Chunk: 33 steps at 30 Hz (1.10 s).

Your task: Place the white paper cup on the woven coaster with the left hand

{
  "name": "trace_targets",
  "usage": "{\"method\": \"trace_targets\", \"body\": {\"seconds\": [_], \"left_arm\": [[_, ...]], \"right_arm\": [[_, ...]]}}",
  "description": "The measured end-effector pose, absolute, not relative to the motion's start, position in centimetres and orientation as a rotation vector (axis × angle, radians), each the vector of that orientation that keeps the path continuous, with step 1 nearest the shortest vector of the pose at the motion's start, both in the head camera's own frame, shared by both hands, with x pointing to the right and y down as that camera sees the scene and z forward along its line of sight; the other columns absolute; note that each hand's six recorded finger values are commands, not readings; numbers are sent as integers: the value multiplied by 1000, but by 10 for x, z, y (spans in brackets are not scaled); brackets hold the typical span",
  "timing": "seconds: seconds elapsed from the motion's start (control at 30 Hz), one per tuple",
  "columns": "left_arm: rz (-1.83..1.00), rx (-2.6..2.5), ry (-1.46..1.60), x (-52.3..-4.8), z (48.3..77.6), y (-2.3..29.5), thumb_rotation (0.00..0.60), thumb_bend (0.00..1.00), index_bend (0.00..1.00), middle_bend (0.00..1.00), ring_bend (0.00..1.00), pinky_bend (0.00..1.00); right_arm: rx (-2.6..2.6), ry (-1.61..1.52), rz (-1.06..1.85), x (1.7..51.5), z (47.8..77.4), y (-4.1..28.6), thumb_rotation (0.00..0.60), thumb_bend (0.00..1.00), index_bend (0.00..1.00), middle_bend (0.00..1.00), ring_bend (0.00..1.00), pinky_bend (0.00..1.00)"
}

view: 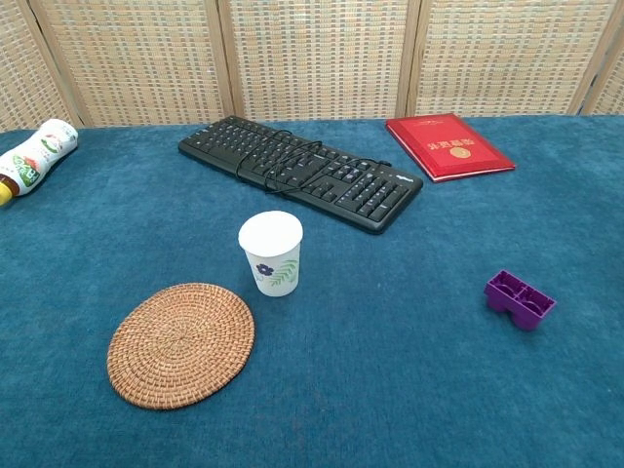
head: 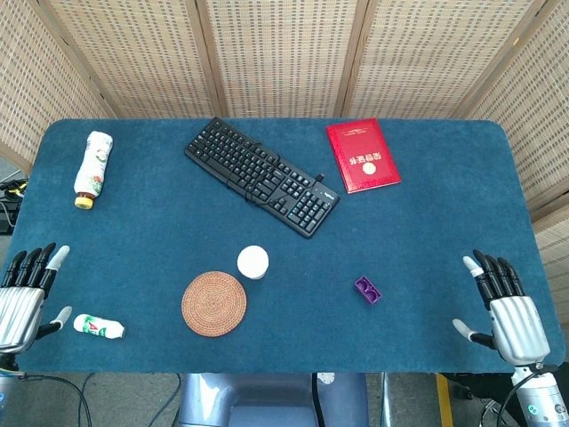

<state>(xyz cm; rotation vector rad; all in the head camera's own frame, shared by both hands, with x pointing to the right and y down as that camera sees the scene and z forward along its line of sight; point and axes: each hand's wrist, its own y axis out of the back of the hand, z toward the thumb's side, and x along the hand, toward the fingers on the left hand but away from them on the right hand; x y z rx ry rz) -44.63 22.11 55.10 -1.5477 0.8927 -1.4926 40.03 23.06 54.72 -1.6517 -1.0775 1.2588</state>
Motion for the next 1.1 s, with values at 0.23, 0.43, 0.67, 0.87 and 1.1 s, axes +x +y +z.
{"method": "trace_targets", "body": {"seconds": [0.23, 0.43, 0.67, 0.87, 1.1], "left_arm": [[-1460, -1564, 886, -438, 550, 219, 600, 269, 0, 0, 0, 0], [-1388, -1593, 874, -426, 549, 207, 600, 269, 0, 0, 0, 0], [-1221, -1632, 746, -396, 543, 173, 600, 268, 0, 0, 0, 0], [-1104, -1659, 620, -361, 544, 137, 600, 269, 0, 0, 0, 0], [-1044, -1701, 452, -317, 566, 111, 600, 268, 0, 0, 0, 0]], "right_arm": [[-1649, -1092, 1261, 404, 546, 230, 600, 81, 27, 0, 0, 0], [-1651, -1088, 1267, 404, 547, 231, 600, 80, 27, 0, 0, 0], [-1645, -1099, 1276, 407, 547, 230, 600, 81, 28, 0, 0, 0], [-1643, -1116, 1285, 412, 548, 228, 600, 81, 28, 0, 0, 0], [-1647, -1135, 1293, 417, 548, 228, 600, 80, 32, 0, 0, 0]]}}
